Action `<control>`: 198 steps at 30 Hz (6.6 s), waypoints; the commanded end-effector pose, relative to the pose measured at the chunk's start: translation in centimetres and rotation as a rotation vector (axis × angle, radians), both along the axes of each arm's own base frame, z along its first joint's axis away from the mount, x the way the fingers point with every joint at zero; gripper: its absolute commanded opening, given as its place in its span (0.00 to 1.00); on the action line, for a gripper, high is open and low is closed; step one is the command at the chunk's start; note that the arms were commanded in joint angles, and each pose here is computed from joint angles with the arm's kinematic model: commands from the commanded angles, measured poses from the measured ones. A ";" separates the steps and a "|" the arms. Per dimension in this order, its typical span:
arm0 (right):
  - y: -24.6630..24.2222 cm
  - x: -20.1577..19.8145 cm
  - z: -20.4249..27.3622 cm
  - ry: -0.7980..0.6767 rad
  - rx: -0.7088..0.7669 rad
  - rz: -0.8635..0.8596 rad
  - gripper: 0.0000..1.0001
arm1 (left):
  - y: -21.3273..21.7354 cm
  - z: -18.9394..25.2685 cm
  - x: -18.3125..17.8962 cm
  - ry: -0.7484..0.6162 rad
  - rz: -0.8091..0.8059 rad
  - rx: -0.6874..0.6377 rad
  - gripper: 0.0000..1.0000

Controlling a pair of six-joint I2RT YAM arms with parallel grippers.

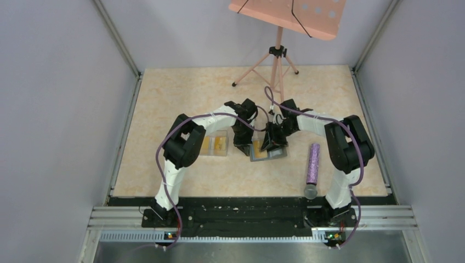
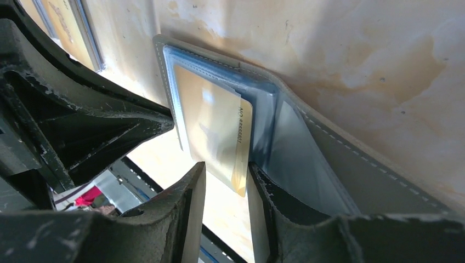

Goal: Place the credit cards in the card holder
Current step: Insert the credit card into the card holder, then turn over the card slot in the card holder.

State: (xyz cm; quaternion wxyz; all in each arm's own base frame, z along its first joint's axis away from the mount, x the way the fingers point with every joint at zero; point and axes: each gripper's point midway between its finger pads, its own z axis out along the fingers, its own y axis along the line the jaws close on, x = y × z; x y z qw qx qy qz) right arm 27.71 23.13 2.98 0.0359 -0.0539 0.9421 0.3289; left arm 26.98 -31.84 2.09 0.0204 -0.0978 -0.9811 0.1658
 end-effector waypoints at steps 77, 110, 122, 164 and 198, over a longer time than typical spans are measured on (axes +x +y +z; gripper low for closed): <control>-3.2 -0.2 -3.0 -0.005 -0.097 -0.017 0.00 | -2.8 7.3 4.2 -0.156 0.180 -0.469 0.41; -2.7 -0.5 -3.0 0.012 -0.065 0.001 0.00 | -4.6 3.7 3.4 -0.060 0.135 -0.402 0.36; -2.0 -0.4 -2.2 0.002 -0.013 0.016 0.00 | -5.0 5.9 3.8 -0.111 0.106 -0.416 0.05; -2.1 5.0 9.9 -0.229 0.339 -0.144 0.37 | -7.4 5.9 1.2 0.078 0.047 -0.463 0.37; 8.8 4.3 9.6 -0.137 0.328 0.081 0.52 | 15.6 10.5 5.0 -0.288 0.443 -0.308 0.39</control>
